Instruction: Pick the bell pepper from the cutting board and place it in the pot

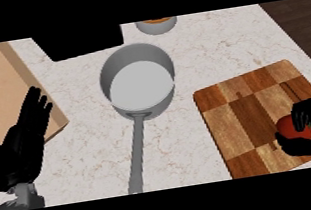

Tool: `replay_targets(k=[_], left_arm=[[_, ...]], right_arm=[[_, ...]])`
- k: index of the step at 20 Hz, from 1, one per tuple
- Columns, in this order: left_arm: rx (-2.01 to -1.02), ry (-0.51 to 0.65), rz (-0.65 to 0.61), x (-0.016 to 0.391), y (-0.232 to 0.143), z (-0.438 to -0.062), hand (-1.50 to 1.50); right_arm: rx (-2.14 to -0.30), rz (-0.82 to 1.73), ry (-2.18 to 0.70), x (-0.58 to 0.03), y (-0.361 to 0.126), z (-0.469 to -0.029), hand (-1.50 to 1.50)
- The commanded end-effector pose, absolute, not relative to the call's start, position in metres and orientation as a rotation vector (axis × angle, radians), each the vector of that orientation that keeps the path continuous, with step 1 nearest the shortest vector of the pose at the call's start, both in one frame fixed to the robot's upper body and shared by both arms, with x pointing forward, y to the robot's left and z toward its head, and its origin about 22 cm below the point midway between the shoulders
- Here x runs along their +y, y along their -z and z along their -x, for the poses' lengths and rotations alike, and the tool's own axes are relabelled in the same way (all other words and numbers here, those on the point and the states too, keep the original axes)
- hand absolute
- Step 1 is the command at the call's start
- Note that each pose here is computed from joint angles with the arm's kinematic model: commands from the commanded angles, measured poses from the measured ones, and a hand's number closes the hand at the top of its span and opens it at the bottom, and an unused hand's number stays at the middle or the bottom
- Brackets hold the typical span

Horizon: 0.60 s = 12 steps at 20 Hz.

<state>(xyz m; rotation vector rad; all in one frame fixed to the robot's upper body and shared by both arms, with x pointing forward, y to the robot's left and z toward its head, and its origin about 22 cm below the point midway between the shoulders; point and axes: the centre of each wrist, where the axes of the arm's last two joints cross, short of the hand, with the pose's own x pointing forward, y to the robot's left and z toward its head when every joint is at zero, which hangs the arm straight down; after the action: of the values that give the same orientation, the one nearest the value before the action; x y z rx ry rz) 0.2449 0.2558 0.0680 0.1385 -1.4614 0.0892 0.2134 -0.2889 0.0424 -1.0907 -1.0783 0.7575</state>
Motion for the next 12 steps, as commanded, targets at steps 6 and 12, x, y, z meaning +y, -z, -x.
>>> replay_targets(k=[6,12], left_arm=[[-1.447,-0.045,-0.080,0.242,-0.067,-0.247,0.00],[-1.445,0.012,-0.046,0.236,-0.064,-0.247,0.00]], right_arm=[[-1.341,1.335,-0.490,-0.200,-0.148,-0.180,1.50],[-1.431,1.370,-0.421,-0.150,-0.193,-0.157,1.50]])
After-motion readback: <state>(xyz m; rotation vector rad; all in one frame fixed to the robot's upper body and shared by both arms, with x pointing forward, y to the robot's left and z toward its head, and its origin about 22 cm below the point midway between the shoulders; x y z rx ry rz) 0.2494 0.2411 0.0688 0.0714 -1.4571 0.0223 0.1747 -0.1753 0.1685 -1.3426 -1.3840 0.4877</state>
